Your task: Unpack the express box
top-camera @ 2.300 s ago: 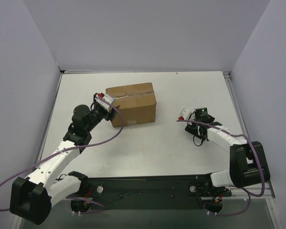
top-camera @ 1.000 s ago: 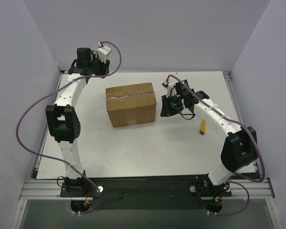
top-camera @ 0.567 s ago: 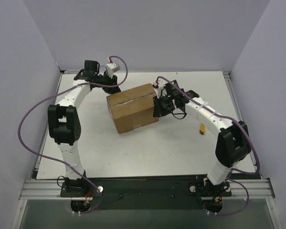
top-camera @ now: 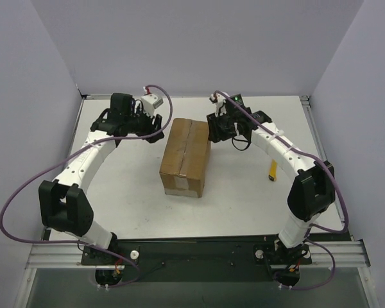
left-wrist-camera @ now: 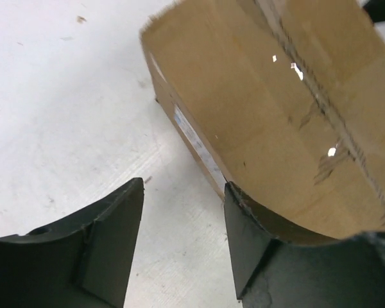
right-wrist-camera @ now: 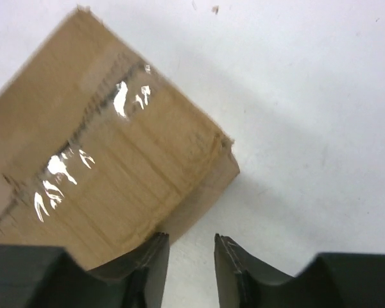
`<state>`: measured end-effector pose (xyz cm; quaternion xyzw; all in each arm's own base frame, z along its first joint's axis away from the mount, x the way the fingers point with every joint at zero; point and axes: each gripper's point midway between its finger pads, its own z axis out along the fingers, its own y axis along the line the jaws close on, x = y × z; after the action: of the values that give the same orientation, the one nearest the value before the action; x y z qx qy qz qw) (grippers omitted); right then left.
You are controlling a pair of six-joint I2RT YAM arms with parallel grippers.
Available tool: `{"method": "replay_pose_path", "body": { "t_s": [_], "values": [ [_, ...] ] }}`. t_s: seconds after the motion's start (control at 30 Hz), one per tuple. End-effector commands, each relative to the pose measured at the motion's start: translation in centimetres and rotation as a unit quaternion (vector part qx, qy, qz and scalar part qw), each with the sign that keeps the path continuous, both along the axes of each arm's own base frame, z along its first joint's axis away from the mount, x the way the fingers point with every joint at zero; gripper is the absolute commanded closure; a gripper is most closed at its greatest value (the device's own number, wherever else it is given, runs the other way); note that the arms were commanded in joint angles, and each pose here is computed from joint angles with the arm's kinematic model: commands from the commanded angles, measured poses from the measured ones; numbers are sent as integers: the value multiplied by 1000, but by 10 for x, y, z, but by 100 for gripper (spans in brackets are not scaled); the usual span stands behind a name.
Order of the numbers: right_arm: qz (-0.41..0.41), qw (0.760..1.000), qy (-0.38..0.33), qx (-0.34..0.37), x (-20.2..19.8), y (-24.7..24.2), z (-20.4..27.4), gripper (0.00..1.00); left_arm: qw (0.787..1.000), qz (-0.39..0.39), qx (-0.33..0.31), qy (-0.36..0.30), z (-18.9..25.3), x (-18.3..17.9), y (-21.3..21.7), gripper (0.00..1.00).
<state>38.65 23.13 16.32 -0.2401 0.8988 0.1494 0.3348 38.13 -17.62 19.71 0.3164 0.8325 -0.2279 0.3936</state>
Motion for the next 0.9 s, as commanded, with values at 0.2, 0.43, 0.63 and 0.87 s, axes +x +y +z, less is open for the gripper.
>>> {"method": "replay_pose_path", "body": {
  "t_s": [0.2, 0.43, 0.63, 0.87],
  "values": [
    [-4, 993, 21, 118, 4, 33, 47, 34, 987, 160, -7, 10, 69, 39, -10, 3],
    [-16, 992, 83, 89, -8, 35, -9, 31, 990, 138, 26, 24, 56, 30, -38, 3],
    [-43, 991, 103, 77, -11, 28, -30, 32, 992, 102, 60, 36, 40, 16, -64, 3],
    [-69, 986, 117, 93, -9, 25, -34, 32, 991, 90, 96, 21, 31, -3, -85, 3]
  ]
}}
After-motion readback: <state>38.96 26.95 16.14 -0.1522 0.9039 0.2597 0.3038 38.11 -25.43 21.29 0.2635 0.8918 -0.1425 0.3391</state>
